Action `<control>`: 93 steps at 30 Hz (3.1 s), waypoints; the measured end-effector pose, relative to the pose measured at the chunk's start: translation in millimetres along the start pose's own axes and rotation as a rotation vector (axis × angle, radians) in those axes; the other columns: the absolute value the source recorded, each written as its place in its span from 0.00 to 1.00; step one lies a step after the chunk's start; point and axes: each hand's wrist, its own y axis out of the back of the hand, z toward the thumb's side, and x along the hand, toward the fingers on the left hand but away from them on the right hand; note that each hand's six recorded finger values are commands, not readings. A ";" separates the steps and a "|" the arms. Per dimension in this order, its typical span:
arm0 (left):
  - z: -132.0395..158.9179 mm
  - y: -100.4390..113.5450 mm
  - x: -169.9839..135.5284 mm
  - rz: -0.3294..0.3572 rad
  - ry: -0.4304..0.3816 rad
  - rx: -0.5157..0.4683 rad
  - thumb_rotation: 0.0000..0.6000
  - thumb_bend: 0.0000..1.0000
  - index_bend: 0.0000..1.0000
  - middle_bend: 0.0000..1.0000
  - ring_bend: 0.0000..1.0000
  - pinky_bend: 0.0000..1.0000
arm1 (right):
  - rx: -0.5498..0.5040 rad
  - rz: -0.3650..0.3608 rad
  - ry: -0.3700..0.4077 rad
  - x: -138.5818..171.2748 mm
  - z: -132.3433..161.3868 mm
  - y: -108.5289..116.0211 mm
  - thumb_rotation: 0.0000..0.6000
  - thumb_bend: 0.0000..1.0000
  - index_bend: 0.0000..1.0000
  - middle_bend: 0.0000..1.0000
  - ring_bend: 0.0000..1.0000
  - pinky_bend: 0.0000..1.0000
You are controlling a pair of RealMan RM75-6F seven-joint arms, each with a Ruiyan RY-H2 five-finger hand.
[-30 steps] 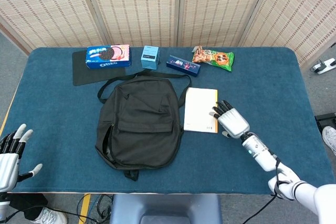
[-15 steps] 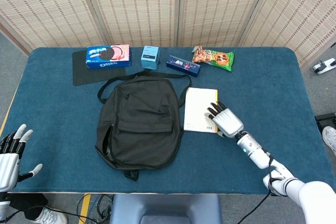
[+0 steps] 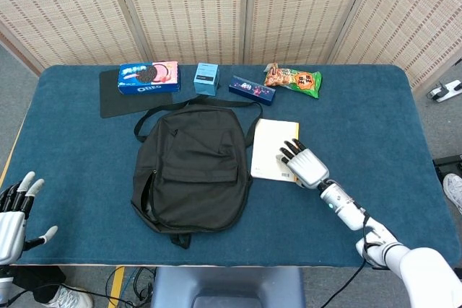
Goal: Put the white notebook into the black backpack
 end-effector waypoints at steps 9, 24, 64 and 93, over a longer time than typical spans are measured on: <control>0.7 -0.3 0.8 -0.001 -0.003 0.002 1.00 0.11 0.12 0.04 0.06 0.07 | -0.019 -0.026 0.012 -7.4 4.3 2.8 1.00 0.26 0.24 0.19 0.07 0.10; 0.6 -2.6 1.3 -0.007 -0.005 0.000 1.00 0.11 0.12 0.04 0.06 0.07 | -0.065 -0.083 0.012 -21.0 13.8 11.3 1.00 0.32 0.24 0.20 0.07 0.10; 2.2 -1.6 7.4 -0.011 -0.022 -0.002 1.00 0.11 0.12 0.04 0.06 0.07 | -0.125 -0.180 -0.026 -31.7 13.9 30.5 1.00 0.36 0.62 0.29 0.08 0.10; 106.5 12.7 85.3 -0.174 -0.533 0.071 1.00 0.11 0.17 0.09 0.14 0.10 | 0.192 -0.498 -0.019 57.9 -49.0 154.8 1.00 0.45 0.63 0.33 0.11 0.10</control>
